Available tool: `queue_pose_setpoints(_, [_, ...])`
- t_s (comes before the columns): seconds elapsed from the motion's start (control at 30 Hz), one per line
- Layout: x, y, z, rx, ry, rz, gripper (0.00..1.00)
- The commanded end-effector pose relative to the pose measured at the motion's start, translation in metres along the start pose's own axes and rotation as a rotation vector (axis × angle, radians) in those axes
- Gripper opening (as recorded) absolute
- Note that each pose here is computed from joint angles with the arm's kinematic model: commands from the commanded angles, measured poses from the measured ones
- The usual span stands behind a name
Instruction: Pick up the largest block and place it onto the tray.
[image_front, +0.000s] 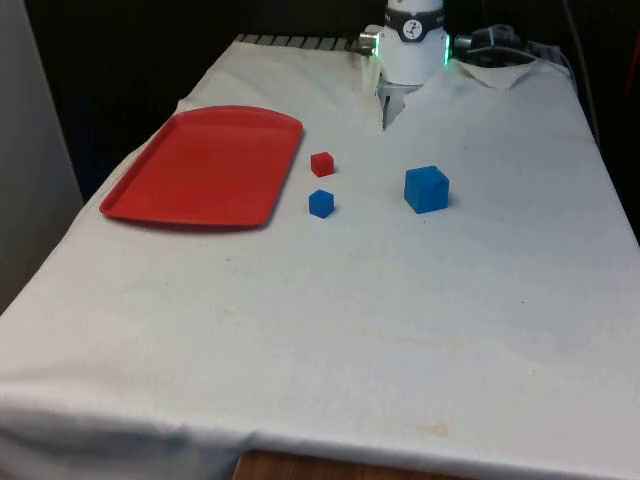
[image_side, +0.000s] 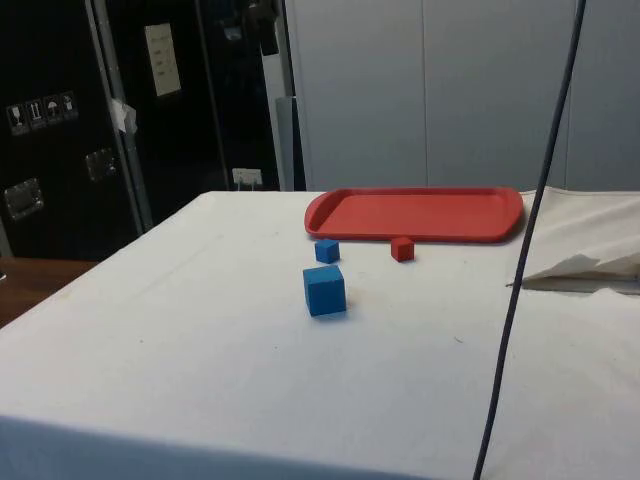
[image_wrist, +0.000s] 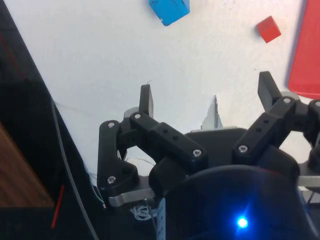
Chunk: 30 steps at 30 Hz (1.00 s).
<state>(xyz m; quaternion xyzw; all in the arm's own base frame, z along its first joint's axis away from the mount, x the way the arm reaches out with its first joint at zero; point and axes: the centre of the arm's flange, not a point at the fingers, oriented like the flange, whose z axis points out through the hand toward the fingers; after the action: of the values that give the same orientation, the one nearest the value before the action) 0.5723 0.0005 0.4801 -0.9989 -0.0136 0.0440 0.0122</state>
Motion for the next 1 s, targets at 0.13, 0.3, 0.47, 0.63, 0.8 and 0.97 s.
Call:
queue_pose_setpoints(0.13, [-0.002,-0.006,0.008,-0.006,0.011,0.001,1.00])
queue_pose_setpoints(0.3, [-0.007,-0.015,0.021,-0.017,0.016,-0.003,1.00])
queue_pose_setpoints(0.47, [-0.015,-0.024,0.036,-0.028,0.023,-0.005,1.00])
queue_pose_setpoints(0.63, [-0.023,-0.032,0.049,-0.036,0.031,-0.007,1.00])
queue_pose_setpoints(0.8, [-0.032,-0.039,0.063,-0.044,0.041,-0.012,1.00])
queue_pose_setpoints(0.97, [-0.038,-0.047,0.076,-0.054,0.058,-0.027,1.00])
